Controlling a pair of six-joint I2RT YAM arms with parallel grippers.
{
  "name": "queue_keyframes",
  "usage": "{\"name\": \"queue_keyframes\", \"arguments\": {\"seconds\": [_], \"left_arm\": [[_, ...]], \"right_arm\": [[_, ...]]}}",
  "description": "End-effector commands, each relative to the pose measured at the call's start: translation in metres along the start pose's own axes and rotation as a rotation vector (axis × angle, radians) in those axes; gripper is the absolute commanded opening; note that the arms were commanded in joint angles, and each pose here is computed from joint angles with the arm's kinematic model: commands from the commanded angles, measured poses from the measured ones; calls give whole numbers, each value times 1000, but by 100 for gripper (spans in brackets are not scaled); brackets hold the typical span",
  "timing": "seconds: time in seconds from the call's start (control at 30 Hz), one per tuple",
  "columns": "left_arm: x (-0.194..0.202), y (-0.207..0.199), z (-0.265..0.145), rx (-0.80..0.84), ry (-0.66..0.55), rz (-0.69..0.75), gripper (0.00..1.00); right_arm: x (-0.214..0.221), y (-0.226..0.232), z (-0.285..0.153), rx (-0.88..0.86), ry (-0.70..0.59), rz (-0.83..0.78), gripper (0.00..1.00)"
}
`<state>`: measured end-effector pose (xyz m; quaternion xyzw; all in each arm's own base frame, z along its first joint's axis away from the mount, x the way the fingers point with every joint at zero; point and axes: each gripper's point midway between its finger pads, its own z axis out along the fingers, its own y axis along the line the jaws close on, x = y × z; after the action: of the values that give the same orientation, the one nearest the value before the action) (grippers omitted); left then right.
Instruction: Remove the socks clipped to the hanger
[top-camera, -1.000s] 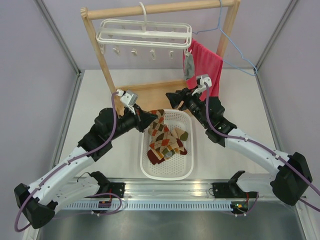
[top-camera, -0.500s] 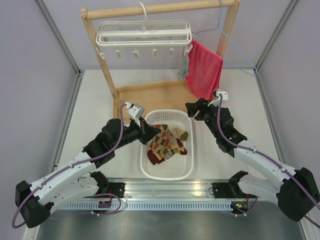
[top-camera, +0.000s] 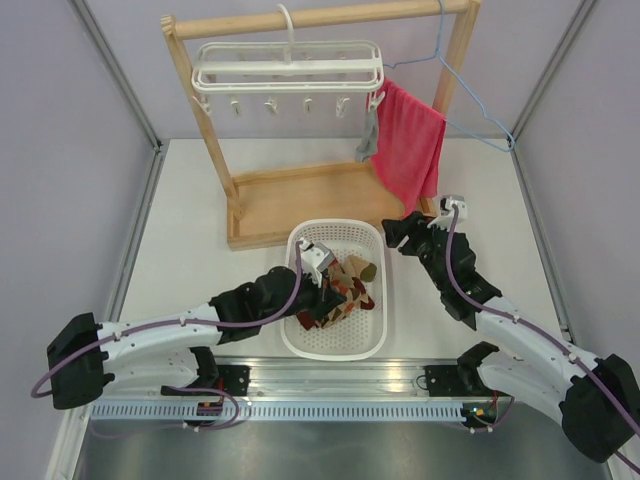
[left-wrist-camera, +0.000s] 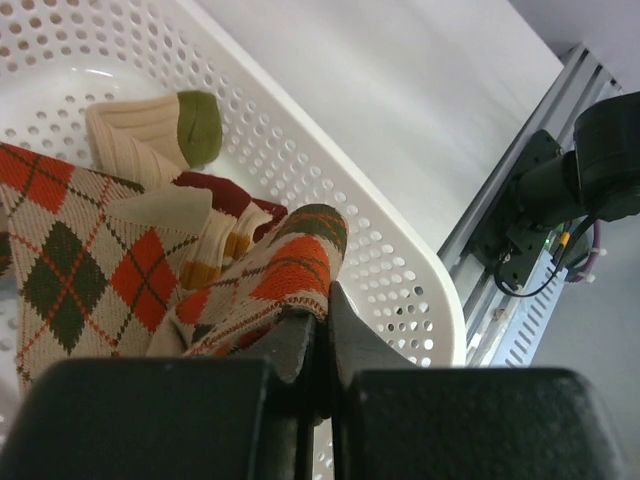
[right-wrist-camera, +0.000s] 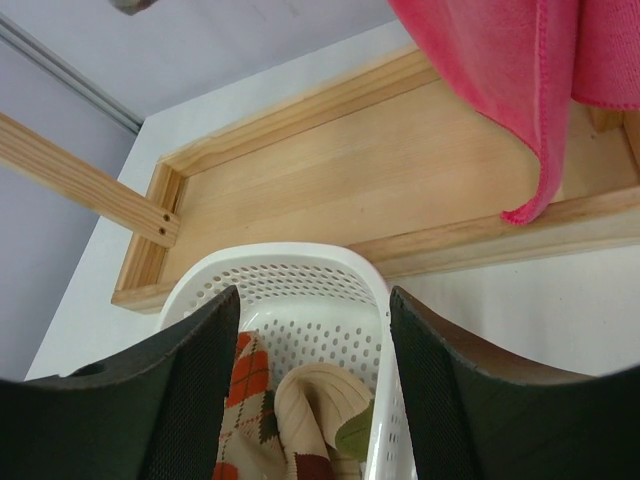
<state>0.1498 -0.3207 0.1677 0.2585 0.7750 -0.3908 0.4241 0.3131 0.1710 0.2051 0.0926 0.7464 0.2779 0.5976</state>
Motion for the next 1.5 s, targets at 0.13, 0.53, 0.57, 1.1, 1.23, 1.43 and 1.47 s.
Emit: {"name": "queue_keyframes", "arguments": {"seconds": [0.13, 0.53, 0.57, 1.1, 1.23, 1.43, 1.47], "left_arm": [[15, 1, 17, -71, -8, -54, 2], [28, 40, 11, -371, -11, -123, 100], [19, 43, 8, -395, -48, -120, 100], [-103, 60, -49, -601, -409, -55, 100], [-144, 51, -45, -551, -479, -68, 100], [-215, 44, -28, -364, -602, -77, 100], [-228, 36, -26, -323, -623, -45, 100]], "right_arm": [[3, -12, -13, 19, -30, 56, 66], [9, -22, -16, 51, -16, 33, 67], [9, -23, -15, 56, -16, 33, 67], [15, -28, -16, 52, -2, 38, 67], [15, -28, -17, 44, -3, 45, 67], [13, -30, -20, 38, -9, 50, 67], [13, -29, -20, 35, -10, 54, 67]]}}
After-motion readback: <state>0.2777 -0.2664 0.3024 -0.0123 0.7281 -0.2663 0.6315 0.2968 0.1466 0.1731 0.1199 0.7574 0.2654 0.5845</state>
